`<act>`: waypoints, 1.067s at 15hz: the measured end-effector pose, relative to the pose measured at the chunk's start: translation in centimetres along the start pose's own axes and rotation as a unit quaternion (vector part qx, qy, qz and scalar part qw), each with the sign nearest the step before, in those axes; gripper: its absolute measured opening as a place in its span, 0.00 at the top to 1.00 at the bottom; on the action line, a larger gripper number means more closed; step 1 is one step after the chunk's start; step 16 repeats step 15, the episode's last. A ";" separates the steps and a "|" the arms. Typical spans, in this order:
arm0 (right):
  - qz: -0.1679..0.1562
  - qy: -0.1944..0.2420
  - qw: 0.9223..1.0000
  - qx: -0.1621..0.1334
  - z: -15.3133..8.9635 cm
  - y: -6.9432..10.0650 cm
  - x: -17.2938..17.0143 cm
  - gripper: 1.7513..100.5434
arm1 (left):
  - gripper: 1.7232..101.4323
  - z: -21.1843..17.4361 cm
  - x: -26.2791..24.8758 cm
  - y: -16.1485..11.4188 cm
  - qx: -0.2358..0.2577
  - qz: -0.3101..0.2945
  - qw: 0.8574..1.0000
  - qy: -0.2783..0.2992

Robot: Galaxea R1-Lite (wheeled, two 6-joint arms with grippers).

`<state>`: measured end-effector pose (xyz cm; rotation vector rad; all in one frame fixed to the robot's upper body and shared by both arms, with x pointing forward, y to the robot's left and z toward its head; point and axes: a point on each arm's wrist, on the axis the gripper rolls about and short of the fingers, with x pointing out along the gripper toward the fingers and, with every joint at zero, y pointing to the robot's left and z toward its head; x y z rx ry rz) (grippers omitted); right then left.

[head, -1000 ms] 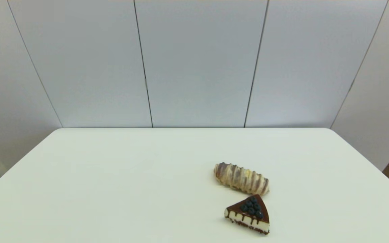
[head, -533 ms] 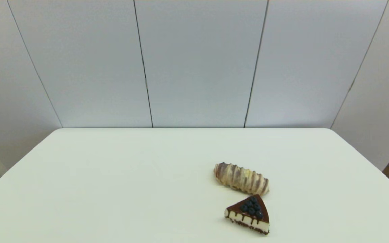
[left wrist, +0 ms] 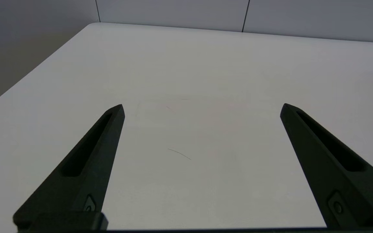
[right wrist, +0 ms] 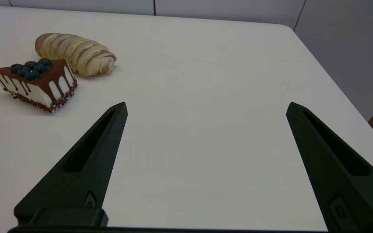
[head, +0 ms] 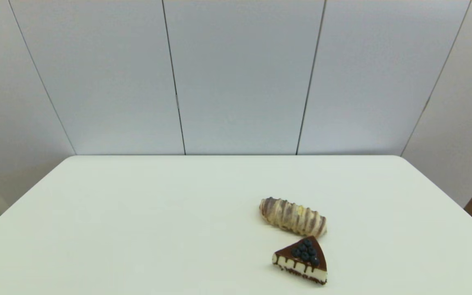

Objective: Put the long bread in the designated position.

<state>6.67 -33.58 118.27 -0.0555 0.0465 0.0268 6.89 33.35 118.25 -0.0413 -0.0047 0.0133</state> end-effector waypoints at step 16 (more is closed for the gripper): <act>-0.001 0.000 1.000 0.001 0.0 0.0 0.0 0.03 | 0.04 0.0 0.0 0.0 -0.001 0.000 1.000 0.000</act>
